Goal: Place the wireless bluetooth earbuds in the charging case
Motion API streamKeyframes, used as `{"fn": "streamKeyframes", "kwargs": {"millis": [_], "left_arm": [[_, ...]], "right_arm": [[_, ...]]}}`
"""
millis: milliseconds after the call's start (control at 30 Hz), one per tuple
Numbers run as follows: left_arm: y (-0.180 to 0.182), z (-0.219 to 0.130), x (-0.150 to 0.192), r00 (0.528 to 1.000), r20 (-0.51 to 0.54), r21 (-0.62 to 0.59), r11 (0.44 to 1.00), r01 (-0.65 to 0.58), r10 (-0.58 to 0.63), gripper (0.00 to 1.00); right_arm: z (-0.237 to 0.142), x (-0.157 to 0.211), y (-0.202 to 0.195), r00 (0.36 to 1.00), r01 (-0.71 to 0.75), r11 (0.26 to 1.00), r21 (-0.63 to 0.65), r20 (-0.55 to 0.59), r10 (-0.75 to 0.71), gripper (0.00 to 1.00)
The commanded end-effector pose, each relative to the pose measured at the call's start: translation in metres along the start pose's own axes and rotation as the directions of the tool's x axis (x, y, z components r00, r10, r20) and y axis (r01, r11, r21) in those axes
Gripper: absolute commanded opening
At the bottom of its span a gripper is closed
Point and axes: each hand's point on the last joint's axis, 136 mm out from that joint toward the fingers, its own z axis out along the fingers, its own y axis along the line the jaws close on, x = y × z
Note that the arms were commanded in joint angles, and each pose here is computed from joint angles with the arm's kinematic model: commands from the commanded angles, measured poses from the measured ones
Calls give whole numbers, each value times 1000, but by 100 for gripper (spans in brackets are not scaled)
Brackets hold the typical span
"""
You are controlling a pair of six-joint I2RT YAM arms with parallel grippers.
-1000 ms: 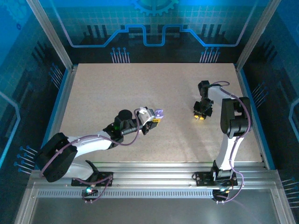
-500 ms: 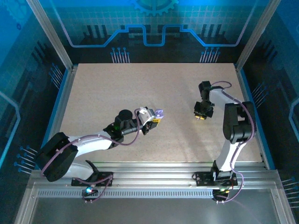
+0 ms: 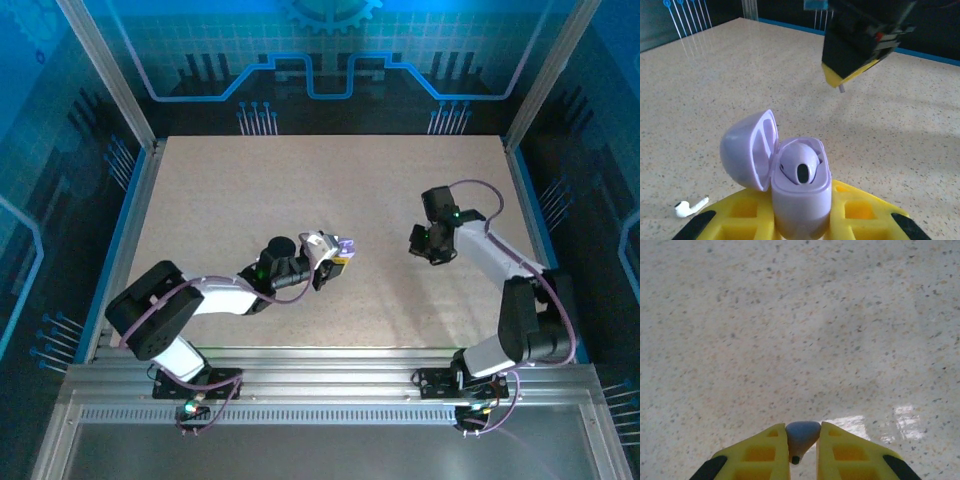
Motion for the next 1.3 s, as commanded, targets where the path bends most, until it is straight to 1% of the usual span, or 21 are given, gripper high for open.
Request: {"fn": "streamKeyframes", "kwargs": {"millis": [0,233,267,367,500,700,1067,1267], "left_arm": [[0,10,-27,995,99,22,1000,19,-21,9],[1,28,-15,995,94,37,999,30,-34,9],[0,30,-14,995,94,45,998,32,-36,9],[-3,36,-13,993,108,68,997,42,-50,9],[-2,44,-10,992,116,75,996,49,-58,9],[-1,49,-10,989,138,76,996,50,-60,9],[3,58,-14,985,155,69,996,64,-74,9],[3,60,-20,983,171,71,996,61,-72,9]], "right_arm": [[-11,-8,10,993,23,998,-55,120,-16,16],[-24,0,24,977,93,980,-175,204,-57,16],[-28,1,29,973,121,971,-205,219,-75,17],[-37,1,39,958,172,954,-244,268,-104,17],[-50,-1,51,938,214,931,-297,330,-111,17],[-68,0,70,915,272,885,-379,386,-115,17],[-82,4,106,911,294,809,-509,406,-76,18],[-80,6,127,912,319,780,-539,400,-96,18]]}}
